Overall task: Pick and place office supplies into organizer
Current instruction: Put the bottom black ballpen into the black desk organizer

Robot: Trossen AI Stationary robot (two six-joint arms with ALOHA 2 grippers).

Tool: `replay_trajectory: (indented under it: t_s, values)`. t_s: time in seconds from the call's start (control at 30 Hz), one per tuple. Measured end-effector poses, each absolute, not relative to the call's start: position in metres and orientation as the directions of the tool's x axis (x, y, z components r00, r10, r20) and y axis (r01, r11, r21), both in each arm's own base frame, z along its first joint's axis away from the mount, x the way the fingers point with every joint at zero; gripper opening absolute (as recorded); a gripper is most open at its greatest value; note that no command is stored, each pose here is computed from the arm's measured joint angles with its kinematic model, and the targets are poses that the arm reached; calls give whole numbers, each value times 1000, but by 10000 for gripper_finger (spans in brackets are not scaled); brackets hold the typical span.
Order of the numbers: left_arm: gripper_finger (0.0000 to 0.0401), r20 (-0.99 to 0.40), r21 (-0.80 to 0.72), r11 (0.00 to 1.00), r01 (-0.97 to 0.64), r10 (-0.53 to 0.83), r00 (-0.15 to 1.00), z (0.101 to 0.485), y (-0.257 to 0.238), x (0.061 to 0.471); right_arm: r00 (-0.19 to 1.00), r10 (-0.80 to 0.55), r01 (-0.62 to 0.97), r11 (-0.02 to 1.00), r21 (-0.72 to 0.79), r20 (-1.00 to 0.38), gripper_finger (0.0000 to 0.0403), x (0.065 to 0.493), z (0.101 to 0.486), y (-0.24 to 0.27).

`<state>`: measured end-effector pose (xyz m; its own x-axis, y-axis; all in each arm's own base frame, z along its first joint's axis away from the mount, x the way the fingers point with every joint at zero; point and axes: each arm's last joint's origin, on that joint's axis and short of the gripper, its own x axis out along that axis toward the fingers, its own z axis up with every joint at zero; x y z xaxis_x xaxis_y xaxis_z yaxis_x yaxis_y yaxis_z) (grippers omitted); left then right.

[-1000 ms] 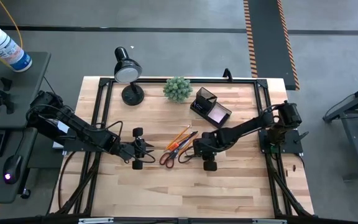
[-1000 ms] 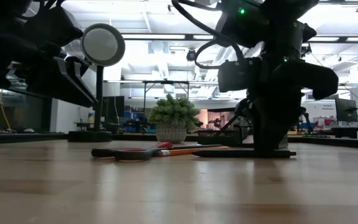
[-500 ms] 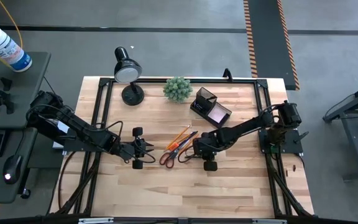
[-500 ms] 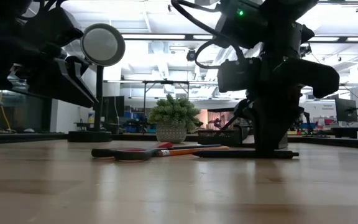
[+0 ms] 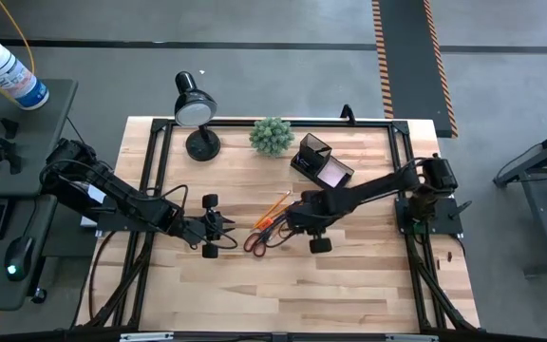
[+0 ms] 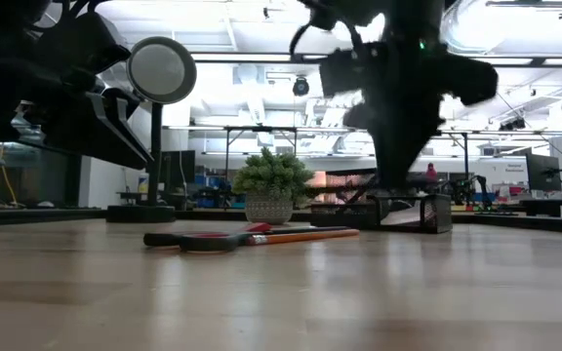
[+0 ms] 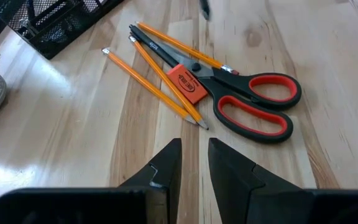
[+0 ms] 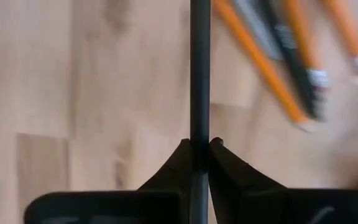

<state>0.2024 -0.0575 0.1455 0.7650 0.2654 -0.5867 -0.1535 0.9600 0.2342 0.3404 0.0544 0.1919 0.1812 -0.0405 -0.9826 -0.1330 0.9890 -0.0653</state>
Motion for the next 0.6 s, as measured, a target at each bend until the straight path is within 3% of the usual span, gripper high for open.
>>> replay_trajectory:
  t_s: [0.27, 0.43, 0.6]
  values:
    - [67, -587, 233, 960, -152, 264, 765, 146, -58, 202, 92, -404, -121, 903, -412, -910, 23, 341, 256, 29]
    - [67, -588, 232, 961, -150, 262, 765, 146, -58, 202, 40, -545, -90, 833, -546, -838, 22, 339, 283, 3]
    - [67, -588, 232, 961, -151, 262, 765, 146, -58, 202, -29, -650, -98, 758, -645, -759, 22, 335, 287, -30]
